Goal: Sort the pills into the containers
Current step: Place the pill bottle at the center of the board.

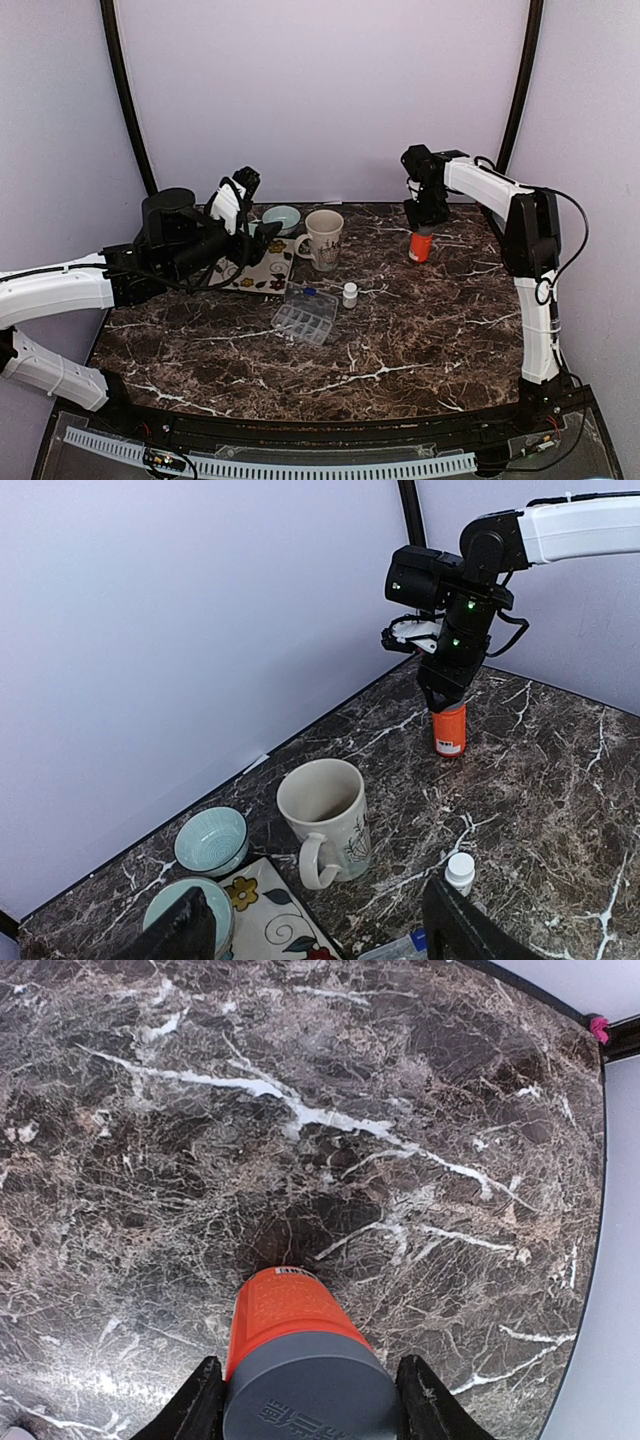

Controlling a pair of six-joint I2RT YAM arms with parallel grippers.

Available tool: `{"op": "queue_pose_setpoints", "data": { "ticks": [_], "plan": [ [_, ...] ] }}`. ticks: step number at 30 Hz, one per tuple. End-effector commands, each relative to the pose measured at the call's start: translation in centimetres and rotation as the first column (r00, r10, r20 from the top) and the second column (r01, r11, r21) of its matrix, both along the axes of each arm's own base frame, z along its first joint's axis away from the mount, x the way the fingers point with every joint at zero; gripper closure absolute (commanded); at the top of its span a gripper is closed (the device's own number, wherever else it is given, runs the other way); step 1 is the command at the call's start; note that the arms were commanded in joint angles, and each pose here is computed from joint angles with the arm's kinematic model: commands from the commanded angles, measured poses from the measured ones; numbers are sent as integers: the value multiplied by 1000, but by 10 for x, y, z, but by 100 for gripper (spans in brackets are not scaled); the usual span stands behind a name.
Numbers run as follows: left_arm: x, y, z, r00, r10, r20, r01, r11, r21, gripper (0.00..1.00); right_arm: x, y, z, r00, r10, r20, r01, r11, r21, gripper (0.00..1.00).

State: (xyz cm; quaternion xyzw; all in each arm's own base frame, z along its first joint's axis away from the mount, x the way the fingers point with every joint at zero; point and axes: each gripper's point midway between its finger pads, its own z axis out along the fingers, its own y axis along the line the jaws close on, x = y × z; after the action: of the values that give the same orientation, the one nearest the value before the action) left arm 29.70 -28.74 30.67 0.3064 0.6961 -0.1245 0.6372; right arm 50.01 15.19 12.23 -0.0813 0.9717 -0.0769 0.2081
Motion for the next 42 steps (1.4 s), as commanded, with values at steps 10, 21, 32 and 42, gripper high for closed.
{"op": "queue_pose_setpoints", "data": {
  "ticks": [10, 21, 32, 42],
  "plan": [
    [-4, 7, 5, 1000, 2, -3, -2, 1000, -28, 26, 0, 1, -13, 1000, -11, 6, 11, 1000, 19, 67],
    [-5, 7, 6, 1000, -6, 0, 6, 1000, -27, 26, -5, 2, -4, 999, -23, 24, 22, 999, 42, 46],
    [-6, 5, 9, 1000, -13, 0, 13, 999, -35, 26, -6, 7, 9, 999, -18, 48, 15, 997, 71, 36],
    [-6, 4, 9, 1000, -15, -7, 15, 999, -32, 26, -3, 6, 29, 995, -30, 97, 24, 998, 61, 30]
  ]
}}
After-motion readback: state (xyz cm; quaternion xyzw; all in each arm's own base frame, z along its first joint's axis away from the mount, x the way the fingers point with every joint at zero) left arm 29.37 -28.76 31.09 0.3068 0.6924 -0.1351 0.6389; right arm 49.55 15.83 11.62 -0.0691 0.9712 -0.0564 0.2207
